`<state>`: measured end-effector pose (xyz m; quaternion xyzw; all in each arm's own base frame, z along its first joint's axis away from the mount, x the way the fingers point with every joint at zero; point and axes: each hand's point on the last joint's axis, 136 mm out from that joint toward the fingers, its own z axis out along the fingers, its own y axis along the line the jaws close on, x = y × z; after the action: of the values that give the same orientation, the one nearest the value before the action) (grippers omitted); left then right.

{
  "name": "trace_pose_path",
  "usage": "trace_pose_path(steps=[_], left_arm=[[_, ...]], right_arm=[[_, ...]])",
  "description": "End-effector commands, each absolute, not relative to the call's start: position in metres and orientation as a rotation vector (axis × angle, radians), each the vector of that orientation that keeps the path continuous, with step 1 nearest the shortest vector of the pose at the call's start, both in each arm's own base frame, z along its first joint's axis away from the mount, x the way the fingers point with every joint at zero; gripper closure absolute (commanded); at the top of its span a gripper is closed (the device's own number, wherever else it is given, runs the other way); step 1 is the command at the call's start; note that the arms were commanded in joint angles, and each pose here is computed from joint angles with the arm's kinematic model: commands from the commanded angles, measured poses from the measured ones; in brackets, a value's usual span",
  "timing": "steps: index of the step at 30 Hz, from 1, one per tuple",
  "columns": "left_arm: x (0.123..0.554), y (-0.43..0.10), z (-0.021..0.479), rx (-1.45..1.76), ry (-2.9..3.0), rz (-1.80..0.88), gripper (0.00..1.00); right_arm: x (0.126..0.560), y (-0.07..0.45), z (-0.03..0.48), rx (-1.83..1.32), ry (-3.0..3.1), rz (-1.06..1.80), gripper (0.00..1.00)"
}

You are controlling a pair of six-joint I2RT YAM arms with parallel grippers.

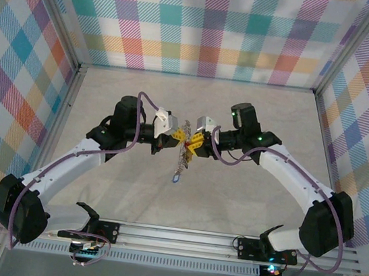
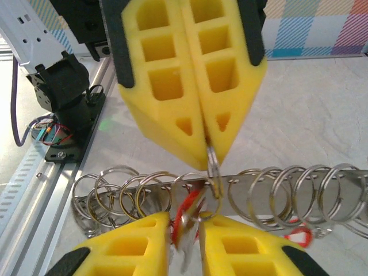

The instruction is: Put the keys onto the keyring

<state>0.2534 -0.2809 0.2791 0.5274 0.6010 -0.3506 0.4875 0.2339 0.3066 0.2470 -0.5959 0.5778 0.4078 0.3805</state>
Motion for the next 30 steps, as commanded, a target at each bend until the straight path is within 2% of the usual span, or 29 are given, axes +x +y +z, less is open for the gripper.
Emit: trace_pose_path(steps=[1,22,30], left_arm=[[0.251,-0.284,0.294,1.287,1.375,-0.880,1.00],[0.248,-0.286,0.293,1.307,1.364,-0.905,1.00],[0.246,-0.287,0.296,1.312,1.353,-0.917,1.00]], right_arm=[[0.239,0.309,0.261,-1.509,1.417,1.029,0.77],[0.238,0.300,0.272,-1.509,1.371,0.946,0.70],[0.235,0.306,0.274,-1.522,1.337,1.022,0.74]])
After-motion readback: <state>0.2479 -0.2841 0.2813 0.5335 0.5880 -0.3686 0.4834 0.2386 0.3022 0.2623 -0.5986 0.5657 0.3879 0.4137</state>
